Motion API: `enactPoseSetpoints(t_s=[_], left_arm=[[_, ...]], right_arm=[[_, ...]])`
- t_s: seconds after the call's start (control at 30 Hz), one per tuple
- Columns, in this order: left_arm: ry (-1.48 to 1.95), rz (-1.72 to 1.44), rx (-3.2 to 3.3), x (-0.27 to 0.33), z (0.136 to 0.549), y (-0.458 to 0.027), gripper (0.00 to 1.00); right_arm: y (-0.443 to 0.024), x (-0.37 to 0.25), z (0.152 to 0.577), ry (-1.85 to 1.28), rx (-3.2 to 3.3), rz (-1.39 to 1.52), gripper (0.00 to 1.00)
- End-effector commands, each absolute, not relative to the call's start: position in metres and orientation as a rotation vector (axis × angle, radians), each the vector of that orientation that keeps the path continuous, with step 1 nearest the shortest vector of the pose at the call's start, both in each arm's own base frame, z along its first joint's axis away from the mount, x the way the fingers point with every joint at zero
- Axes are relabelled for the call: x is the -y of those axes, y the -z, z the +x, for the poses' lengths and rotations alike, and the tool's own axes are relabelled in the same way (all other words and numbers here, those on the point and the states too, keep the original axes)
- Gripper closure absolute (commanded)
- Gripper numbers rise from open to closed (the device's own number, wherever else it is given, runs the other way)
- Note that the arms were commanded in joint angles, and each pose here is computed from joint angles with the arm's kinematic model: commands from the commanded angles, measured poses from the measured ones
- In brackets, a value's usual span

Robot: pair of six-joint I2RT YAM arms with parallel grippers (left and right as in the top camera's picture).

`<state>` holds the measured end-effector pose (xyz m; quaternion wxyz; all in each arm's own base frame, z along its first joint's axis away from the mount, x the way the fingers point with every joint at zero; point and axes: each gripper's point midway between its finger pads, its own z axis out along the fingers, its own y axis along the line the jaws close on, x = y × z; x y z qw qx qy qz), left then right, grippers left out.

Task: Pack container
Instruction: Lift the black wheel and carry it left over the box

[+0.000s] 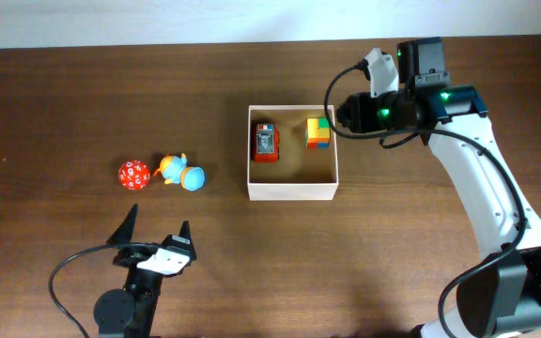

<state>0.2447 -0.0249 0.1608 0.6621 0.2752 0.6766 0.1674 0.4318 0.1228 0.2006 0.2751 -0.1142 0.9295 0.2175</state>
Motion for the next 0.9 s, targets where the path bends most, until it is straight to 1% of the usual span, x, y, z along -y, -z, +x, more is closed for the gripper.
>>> enactPoseSetpoints(t_s=[0.0, 0.13, 0.33, 0.6, 0.73, 0.87], left_arm=[[-0.385, 0.608, -1.536, 0.022, 0.245, -0.159, 0.01], [-0.385, 0.608, -1.536, 0.022, 0.245, -0.159, 0.01], [-0.385, 0.608, -1.536, 0.022, 0.245, -0.159, 0.01], [-0.385, 0.608, -1.536, 0.022, 0.245, -0.159, 0.01], [-0.385, 0.608, -1.536, 0.022, 0.245, -0.159, 0.01], [-0.385, 0.608, -1.536, 0.022, 0.245, -0.159, 0.01]], right_arm=[[-0.229, -0.156, 0.426, -0.751, -2.386, -0.43, 0.58], [-0.226, -0.162, 0.436, -0.661, -2.4, -0.349, 0.58], [-0.206, -0.183, 0.45, -0.518, -2.424, -0.273, 0.58], [-0.149, -0.214, 0.467, -0.414, -2.489, -0.21, 0.58], [-0.117, -0.22, 0.471, -0.401, -2.539, -0.177, 0.58], [-0.099, -0.22, 0.472, -0.393, -2.574, -0.166, 0.58]])
